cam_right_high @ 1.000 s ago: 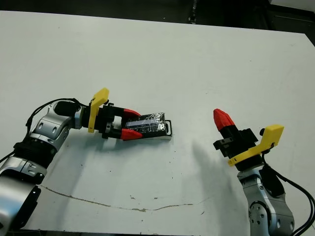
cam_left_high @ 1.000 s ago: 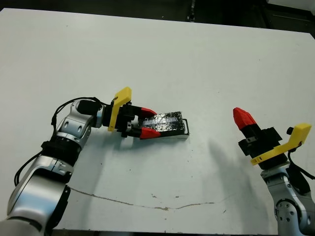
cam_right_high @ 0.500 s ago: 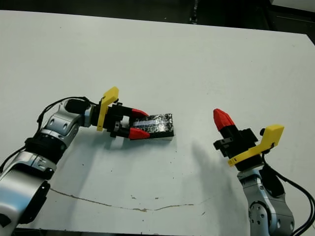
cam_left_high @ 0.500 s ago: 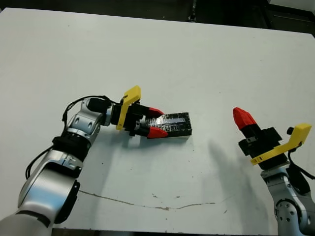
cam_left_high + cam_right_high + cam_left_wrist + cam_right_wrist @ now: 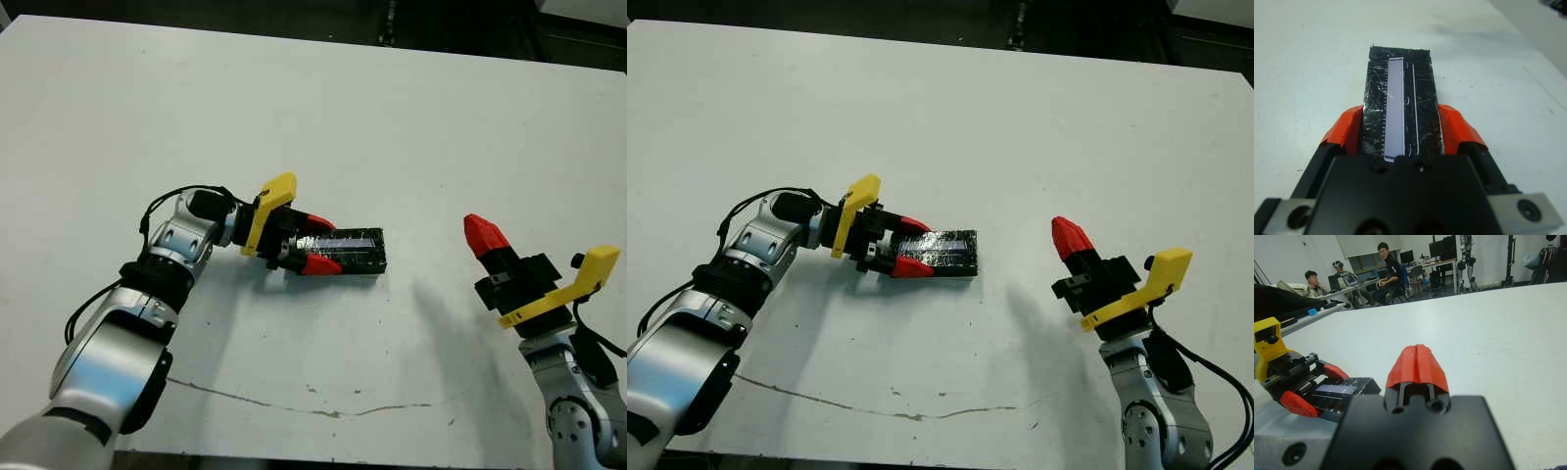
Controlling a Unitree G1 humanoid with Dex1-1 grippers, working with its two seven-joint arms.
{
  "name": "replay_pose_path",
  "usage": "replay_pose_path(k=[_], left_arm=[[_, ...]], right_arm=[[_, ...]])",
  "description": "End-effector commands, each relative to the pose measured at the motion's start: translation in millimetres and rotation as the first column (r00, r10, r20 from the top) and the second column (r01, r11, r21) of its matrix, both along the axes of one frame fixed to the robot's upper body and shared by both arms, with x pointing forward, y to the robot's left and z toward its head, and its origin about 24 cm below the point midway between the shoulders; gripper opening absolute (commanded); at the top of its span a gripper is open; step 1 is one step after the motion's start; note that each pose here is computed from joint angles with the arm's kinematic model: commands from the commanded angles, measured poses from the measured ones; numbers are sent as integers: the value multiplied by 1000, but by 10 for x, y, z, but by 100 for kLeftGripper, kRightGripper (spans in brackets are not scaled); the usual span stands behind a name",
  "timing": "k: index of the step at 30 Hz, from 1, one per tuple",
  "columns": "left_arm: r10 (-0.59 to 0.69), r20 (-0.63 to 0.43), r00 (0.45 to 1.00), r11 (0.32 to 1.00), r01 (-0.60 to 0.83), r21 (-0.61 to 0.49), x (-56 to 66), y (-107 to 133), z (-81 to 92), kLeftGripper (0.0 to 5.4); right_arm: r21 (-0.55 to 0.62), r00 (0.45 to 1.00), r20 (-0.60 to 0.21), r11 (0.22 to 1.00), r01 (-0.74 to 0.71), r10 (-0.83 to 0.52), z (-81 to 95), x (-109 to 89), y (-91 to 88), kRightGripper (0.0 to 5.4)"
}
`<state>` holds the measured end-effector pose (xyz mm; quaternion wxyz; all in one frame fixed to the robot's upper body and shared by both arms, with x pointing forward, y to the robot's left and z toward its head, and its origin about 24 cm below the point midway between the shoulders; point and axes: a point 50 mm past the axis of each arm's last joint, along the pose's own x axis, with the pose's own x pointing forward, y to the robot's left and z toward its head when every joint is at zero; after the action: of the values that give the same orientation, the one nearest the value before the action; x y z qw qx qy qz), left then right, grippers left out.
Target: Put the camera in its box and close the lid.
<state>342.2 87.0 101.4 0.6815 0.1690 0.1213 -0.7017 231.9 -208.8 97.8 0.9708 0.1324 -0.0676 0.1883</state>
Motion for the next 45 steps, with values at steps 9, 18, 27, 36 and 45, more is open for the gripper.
replay_pose_path(k=[9,18,27,36,45], left_arm=[[-54,-61,997,992,61,110,-76,-299,-156,315],[20,-40,999,985,-13,170,-71,-208,-213,315],[104,4,995,987,-104,126,-82,12,-229,434],[184,33,982,982,-185,36,-159,244,-182,539],[312,-56,949,949,-314,-35,-323,593,-155,539]], right_arm=[[-18,1000,-15,1000,12,-12,-25,-35,-41,0],[-13,1000,-15,1000,4,-4,-30,-31,-32,0],[-12,1000,-24,1000,3,-3,-39,-34,-35,0],[-12,1000,-23,1000,1,-1,-31,-30,-28,0],[-13,1000,-25,1000,2,-2,-23,-31,-33,0]])
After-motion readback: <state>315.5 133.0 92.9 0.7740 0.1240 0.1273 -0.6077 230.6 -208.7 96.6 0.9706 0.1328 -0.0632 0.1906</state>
